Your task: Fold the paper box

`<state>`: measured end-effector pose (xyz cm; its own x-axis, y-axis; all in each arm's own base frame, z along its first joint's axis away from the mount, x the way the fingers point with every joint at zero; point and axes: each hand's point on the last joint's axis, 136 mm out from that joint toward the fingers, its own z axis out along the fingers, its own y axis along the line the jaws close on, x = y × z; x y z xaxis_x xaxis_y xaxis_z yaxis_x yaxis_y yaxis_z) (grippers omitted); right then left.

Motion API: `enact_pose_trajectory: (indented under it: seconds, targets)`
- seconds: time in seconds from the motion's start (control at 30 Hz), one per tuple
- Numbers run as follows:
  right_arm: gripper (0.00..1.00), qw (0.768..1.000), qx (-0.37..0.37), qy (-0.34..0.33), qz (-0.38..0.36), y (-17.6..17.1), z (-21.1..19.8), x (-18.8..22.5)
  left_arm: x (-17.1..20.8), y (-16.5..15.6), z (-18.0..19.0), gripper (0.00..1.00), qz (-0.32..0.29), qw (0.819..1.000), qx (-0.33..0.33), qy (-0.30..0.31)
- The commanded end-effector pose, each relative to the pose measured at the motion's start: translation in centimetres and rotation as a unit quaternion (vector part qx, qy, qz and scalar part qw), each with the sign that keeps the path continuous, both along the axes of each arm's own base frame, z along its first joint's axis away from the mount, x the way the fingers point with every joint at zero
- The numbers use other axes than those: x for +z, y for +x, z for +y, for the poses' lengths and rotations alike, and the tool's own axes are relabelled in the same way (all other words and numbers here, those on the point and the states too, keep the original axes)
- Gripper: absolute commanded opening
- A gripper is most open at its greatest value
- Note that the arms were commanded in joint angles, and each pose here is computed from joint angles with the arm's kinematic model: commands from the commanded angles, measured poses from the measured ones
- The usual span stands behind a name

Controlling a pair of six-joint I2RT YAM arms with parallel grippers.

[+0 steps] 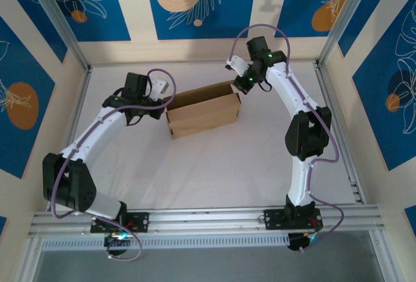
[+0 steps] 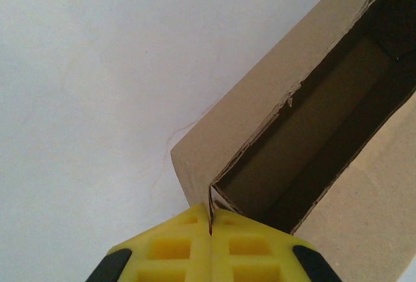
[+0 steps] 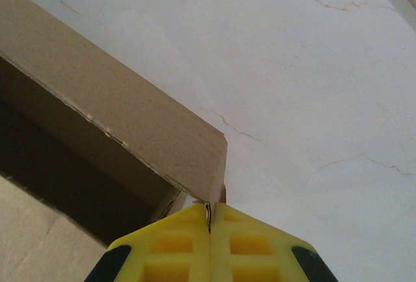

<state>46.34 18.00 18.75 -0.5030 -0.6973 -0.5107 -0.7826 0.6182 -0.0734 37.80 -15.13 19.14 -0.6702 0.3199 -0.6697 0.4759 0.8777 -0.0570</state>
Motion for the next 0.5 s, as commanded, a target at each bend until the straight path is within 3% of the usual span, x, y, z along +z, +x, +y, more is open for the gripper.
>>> enact_pose_trajectory:
  seconds: [0.0,0.1,0.17,0.37,0.47]
  targets:
    - [0.0,0.998,0.003,-0.016,0.06,-1.9,0.9,-2.7,0.9,0.2,-0.8,0.06,0.013,0.999,0.015,-0.029]
    - [0.0,0.998,-0.005,-0.017,0.066,-1.9,0.8,-3.1,2.5,0.9,0.4,0.32,-0.009,0.999,0.051,-0.016]
    - [0.0,0.997,-0.01,-0.02,0.071,-1.9,0.7,-3.4,4.3,0.8,0.3,0.38,-0.03,0.998,0.048,-0.025]
    - [0.0,0.997,-0.02,-0.027,0.076,-2.2,0.5,-3.5,8.5,-0.8,-0.1,0.39,-0.057,0.994,0.072,-0.065]
    - [0.0,0.997,-0.03,-0.033,0.071,-2.3,0.3,-3.3,10.0,-3.4,-3.8,0.37,-0.039,0.995,0.039,-0.087]
